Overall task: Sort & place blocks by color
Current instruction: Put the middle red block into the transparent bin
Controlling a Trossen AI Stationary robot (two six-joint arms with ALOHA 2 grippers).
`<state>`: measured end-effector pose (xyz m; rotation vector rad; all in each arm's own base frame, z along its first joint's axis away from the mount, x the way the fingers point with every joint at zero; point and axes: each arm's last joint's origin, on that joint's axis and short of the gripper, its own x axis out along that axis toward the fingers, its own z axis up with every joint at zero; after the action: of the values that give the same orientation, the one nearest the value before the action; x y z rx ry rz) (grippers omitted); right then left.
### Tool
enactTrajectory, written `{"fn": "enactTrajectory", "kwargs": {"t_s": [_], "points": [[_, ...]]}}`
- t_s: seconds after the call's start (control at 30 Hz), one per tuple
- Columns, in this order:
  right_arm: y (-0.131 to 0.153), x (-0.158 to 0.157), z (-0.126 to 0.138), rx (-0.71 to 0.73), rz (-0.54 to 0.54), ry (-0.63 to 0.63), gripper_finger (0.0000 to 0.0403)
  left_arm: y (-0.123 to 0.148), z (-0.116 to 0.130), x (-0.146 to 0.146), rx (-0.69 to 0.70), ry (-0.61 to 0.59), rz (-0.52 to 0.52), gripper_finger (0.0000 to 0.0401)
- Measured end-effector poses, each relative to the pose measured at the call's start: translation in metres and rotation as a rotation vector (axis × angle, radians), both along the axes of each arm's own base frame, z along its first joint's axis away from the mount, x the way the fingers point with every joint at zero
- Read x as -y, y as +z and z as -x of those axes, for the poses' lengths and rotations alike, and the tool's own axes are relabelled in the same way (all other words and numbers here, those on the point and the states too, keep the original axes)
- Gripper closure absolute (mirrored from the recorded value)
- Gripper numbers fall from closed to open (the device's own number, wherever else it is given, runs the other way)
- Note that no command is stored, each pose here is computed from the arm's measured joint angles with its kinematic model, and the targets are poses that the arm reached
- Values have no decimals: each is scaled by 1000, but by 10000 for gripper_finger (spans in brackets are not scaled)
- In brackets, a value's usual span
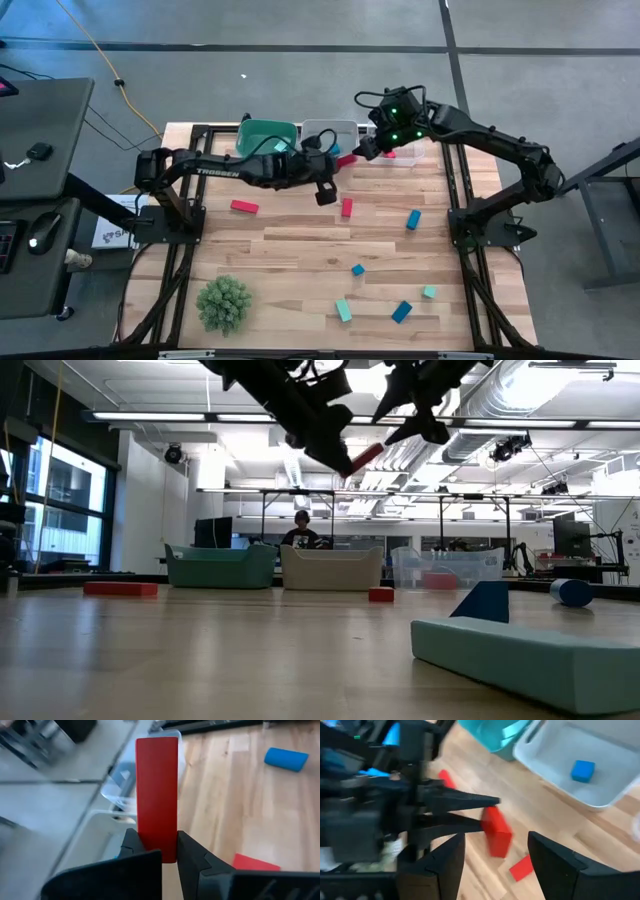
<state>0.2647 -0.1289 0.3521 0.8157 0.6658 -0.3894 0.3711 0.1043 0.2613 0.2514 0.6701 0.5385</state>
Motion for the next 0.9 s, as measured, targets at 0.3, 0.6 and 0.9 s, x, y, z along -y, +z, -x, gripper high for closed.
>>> {"fn": "enactTrajectory", "kwargs": {"t_s": [0.3, 0.6, 0.9], "points": [[-2, -1, 1, -34, -1, -33, 197, 13, -5, 2, -17, -14, -143, 401], [-2, 0, 1, -41, 14, -61, 202, 35, -9, -1, 6, -30, -203, 401], [2, 1, -2, 7, 45, -41, 318, 35, -9, -1, -17, -33, -217, 401]]}}
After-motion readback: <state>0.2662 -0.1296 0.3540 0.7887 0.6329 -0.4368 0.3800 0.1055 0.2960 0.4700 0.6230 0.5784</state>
